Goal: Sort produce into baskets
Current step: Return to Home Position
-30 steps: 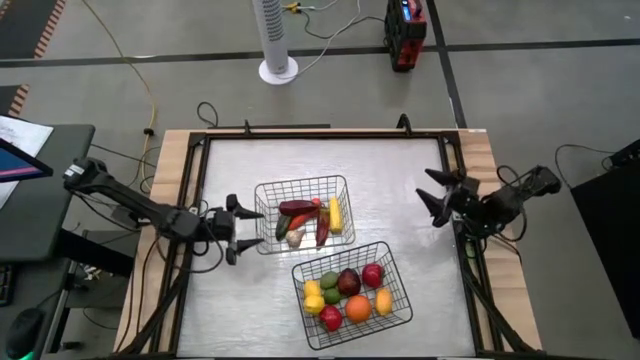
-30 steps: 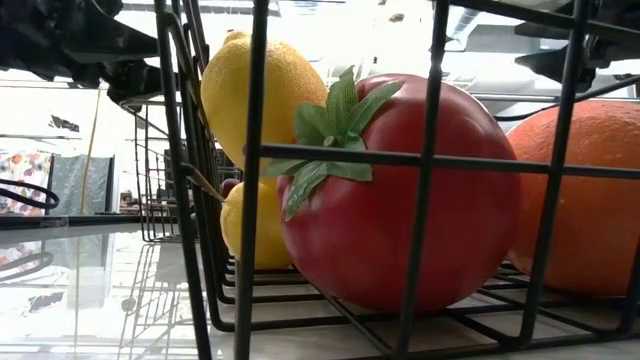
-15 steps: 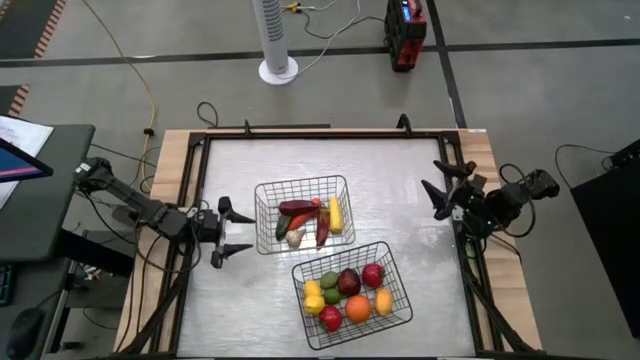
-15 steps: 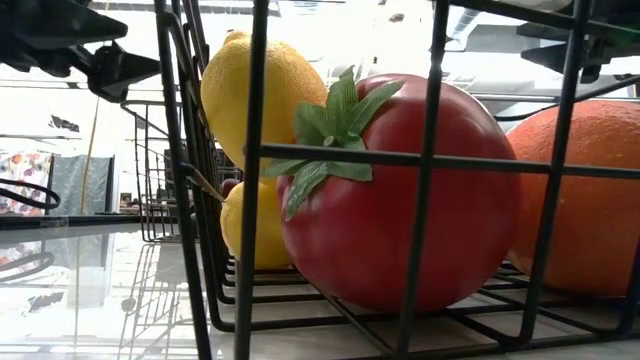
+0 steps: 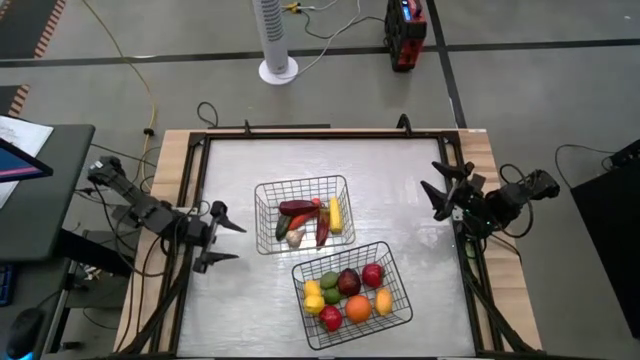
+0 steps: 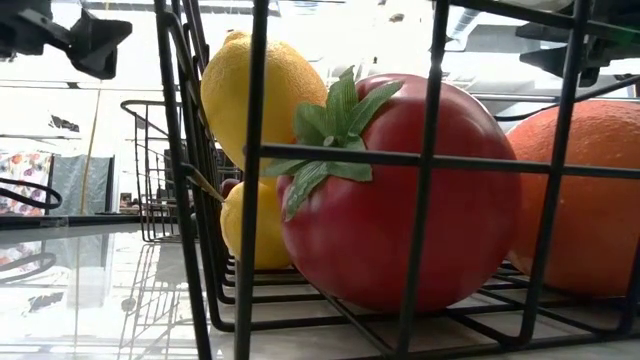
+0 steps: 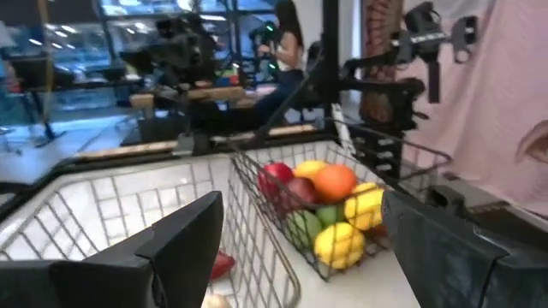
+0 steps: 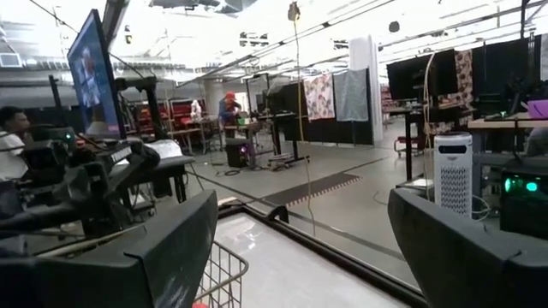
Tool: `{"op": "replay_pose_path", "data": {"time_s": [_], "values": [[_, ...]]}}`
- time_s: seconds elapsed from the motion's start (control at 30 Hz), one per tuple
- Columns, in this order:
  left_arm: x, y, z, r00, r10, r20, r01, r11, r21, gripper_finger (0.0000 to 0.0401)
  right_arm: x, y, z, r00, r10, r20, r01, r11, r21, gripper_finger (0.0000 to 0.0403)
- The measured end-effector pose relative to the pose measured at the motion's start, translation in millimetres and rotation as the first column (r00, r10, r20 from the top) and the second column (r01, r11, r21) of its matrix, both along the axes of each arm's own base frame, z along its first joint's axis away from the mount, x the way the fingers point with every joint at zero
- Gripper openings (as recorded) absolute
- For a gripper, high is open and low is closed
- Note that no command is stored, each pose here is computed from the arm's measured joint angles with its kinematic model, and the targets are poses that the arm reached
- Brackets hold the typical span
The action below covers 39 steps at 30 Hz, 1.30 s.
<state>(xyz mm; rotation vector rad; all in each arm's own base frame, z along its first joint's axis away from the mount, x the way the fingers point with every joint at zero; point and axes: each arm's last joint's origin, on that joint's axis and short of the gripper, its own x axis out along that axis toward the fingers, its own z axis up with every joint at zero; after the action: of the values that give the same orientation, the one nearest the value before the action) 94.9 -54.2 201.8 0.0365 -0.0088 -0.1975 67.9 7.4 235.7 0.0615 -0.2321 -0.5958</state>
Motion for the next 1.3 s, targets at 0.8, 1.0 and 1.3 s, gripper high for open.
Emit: {"op": "replay_pose_path", "data": {"time_s": [0.8, 1.0, 1.3], "values": [[-16, 0, -25, 0.938, -0.336, 0.081, 0.339, 0.94, -0.025, 0.0304, 0, 0, 0, 1.0, 0.0, 0.001, 0.0, 1.0, 0.001, 0.0368], [-14, 2, -27, 0.971, -0.239, 0.023, 0.24, 0.961, -0.14, 0.0304, 0, 0, 0, 1.0, 0.0, 0.0, 0.0, 1.0, 0.0, 0.0368], [-14, 2, -30, 0.97, -0.244, -0.018, 0.234, 0.948, -0.214, 0.0304, 0, 0, 0, 1.0, 0.0, 0.0, 0.0, 1.0, 0.0, 0.0368]]}}
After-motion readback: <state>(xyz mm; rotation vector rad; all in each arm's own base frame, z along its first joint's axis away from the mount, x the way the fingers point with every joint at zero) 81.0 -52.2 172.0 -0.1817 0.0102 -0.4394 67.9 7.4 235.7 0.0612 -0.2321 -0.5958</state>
